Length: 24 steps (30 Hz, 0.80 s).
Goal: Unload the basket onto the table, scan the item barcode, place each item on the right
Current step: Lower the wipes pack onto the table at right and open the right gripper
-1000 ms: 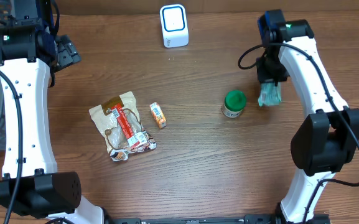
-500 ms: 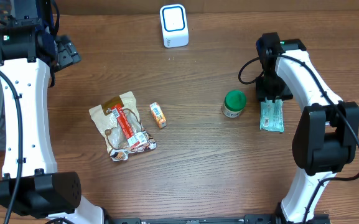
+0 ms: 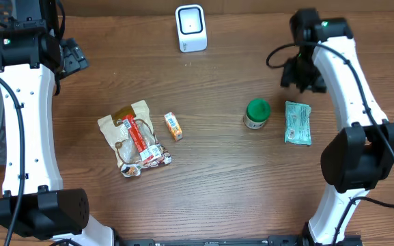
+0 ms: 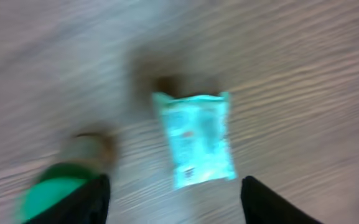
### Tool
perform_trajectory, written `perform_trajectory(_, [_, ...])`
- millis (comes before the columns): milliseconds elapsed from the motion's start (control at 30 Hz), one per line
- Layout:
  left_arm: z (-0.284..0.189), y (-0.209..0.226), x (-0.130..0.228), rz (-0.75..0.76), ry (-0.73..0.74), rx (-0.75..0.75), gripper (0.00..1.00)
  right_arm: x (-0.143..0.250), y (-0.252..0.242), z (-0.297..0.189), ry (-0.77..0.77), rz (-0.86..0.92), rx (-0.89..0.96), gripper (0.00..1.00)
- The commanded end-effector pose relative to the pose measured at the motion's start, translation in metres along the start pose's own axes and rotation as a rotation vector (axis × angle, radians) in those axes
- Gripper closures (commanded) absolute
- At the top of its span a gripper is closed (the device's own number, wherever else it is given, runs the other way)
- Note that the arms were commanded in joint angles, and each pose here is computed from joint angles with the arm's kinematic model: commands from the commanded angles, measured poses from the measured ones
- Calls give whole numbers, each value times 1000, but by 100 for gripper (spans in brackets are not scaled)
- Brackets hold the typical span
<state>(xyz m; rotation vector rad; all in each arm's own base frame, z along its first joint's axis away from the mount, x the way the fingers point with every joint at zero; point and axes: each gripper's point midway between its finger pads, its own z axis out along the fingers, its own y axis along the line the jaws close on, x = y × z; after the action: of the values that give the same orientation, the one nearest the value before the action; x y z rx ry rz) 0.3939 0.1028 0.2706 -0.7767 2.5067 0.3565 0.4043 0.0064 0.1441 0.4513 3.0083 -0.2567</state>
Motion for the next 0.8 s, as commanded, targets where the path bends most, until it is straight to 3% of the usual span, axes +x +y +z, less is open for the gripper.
perform_trajectory(0, [-15, 3, -7, -5, -39, 16, 0, 3, 43, -33, 37, 83, -280, 14])
perform_trajectory(33, [-15, 3, -7, -5, -39, 17, 0, 5, 48, -34, 51, 82, -309, 3])
perform_trajectory(267, [-15, 3, -7, -5, -39, 17, 0, 23, 57, -15, 142, 187, -291, 2])
perform_trajectory(467, [-15, 3, -7, -5, -39, 17, 0, 44, 60, 19, 162, 248, -141, 2])
perform_trajectory(767, [-15, 3, -7, -5, -39, 17, 1, 66, 96, 60, 147, 213, -137, 2])
